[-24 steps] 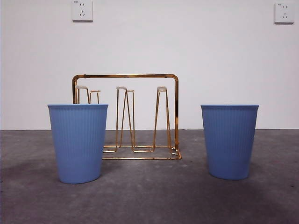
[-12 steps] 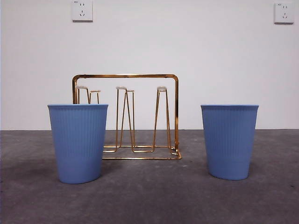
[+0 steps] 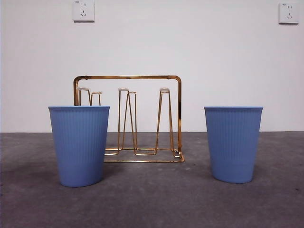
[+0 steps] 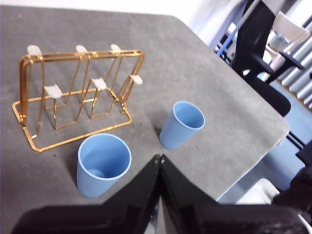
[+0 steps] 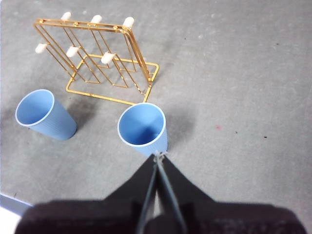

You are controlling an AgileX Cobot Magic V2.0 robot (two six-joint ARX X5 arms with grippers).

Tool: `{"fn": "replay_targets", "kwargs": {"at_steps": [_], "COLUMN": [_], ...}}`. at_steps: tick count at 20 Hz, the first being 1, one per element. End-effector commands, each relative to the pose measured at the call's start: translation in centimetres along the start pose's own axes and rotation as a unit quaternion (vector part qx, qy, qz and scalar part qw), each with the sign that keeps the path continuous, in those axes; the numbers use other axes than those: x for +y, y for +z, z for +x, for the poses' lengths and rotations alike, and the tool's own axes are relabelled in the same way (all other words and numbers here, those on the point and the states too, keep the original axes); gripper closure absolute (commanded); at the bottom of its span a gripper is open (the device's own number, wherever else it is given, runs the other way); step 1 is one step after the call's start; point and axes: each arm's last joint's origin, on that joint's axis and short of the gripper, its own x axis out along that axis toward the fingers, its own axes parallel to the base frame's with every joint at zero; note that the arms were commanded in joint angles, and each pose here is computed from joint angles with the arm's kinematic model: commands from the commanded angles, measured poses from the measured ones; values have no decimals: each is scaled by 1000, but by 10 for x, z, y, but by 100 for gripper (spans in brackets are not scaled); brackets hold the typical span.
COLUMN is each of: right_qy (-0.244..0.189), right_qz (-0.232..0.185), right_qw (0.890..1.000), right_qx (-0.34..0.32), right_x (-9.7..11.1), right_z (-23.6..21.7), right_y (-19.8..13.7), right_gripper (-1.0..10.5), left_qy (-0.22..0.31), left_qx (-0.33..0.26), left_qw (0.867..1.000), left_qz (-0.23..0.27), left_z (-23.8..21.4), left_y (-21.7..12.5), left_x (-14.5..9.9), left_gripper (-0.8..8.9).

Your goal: Pick up cup 1,put cup 1 in the cup rack,pick up cup 2,put cup 2 in the cup rack

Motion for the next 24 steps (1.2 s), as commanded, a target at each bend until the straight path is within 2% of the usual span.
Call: {"fn": "replay_targets", "kwargs": {"at_steps": [1, 3, 4, 5, 6, 10, 12, 17, 21, 24], "right_qy": [2, 2, 2, 2, 3, 28, 37, 57, 35, 13], "right_qz": [-6, -5, -3, 4, 8, 21, 41, 65, 42, 15], "right_qw": [1000, 1000, 1000, 1000, 1000, 999, 997, 989, 974, 962], "right_qx": [-1, 0, 1, 3, 5, 29, 49, 123, 218, 273], "right_x": [-1, -1, -2, -3, -3, -9, -15, -29, -25, -18], "right_z": [1, 2, 3, 5, 6, 22, 34, 95, 162, 206], "right_y": [3, 4, 5, 6, 7, 14, 19, 38, 41, 35], "right_gripper": [934, 762, 619, 481, 371, 348, 349, 350, 351, 351], "left_qy": [-6, -10, -13, -17, -28, -105, -142, -226, -269, -275], "left_qx": [4, 9, 11, 14, 17, 28, 39, 76, 97, 95], "left_qw": [1000, 1000, 1000, 1000, 999, 994, 989, 971, 958, 957], "left_qz": [15, 14, 15, 10, 4, 16, 12, 2, 4, -1], "left_z": [2, 4, 6, 7, 10, 21, 29, 49, 61, 65], "left_y": [4, 6, 6, 7, 8, 15, 18, 23, 25, 28], "left_x": [0, 1, 1, 2, 1, -1, -1, -5, -8, -10], "left_gripper": [776, 508, 291, 151, 121, 122, 122, 123, 123, 123]}}
